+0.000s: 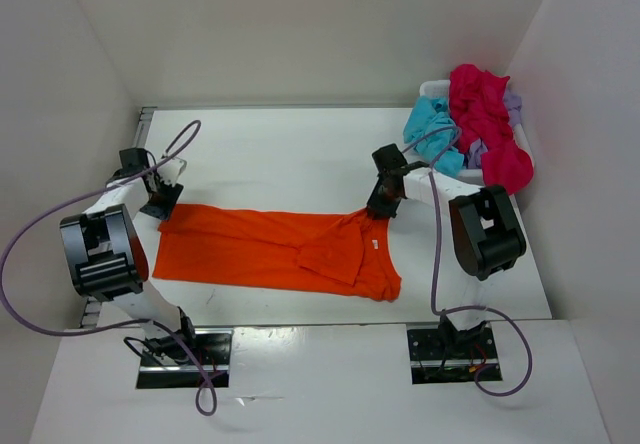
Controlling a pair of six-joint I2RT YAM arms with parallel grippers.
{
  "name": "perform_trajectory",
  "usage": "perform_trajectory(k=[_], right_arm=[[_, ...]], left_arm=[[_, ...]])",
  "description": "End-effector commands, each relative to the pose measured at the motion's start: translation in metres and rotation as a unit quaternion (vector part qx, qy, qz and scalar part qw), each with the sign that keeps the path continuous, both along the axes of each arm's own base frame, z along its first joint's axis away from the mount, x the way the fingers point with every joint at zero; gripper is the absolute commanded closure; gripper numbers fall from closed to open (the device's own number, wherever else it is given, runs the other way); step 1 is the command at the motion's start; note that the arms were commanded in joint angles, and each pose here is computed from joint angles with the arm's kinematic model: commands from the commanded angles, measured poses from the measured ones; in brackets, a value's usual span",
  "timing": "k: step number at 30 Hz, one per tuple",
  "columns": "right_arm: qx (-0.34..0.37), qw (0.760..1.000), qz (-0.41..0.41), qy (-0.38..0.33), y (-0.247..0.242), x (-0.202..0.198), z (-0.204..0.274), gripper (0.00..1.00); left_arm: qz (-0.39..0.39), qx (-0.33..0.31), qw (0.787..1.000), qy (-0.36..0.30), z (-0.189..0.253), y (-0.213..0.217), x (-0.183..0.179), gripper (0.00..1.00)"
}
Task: Fold and stack the t-shirts
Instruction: Fold the other side of the tshirt into a rectangle
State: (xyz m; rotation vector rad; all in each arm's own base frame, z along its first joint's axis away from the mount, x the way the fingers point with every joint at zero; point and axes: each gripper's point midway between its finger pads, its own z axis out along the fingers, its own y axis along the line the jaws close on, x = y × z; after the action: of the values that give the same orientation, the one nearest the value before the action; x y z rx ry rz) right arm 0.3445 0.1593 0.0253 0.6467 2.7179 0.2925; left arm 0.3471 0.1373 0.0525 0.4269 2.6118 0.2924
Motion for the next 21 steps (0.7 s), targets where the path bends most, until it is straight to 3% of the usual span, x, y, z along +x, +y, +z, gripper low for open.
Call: perform_trajectory(k=[1,8,10,13,21], right_arm=[[0.012,0.999,0.000,-0.043,0.007,0.025,0.021,0.75],[0.003,0.999,0.007,-0.042,0.004,0.025,0.025,0.79],[-0.001,0.999,0.012,-0.037,0.004,0.025,0.023,0.69],[-0.015,0.999,0.016,-0.037,0.003,0.025,0.021,0.65],[-0.019,0.999,0.029,-0.019,0.005,0.024,0.009,0.71]], left_arm=[[0.006,-0.008,1.000,-0.004,-0.004,0.002,0.011,0.36],[0.015,-0.018,1.000,0.014,-0.022,0.002,0.015,0.36],[0.015,-0.018,1.000,0.014,-0.022,0.002,0.015,0.36],[0.014,-0.017,1.000,0.010,-0.022,0.003,0.017,0.36],[0.015,-0.018,1.000,0.014,-0.022,0.002,0.015,0.36]])
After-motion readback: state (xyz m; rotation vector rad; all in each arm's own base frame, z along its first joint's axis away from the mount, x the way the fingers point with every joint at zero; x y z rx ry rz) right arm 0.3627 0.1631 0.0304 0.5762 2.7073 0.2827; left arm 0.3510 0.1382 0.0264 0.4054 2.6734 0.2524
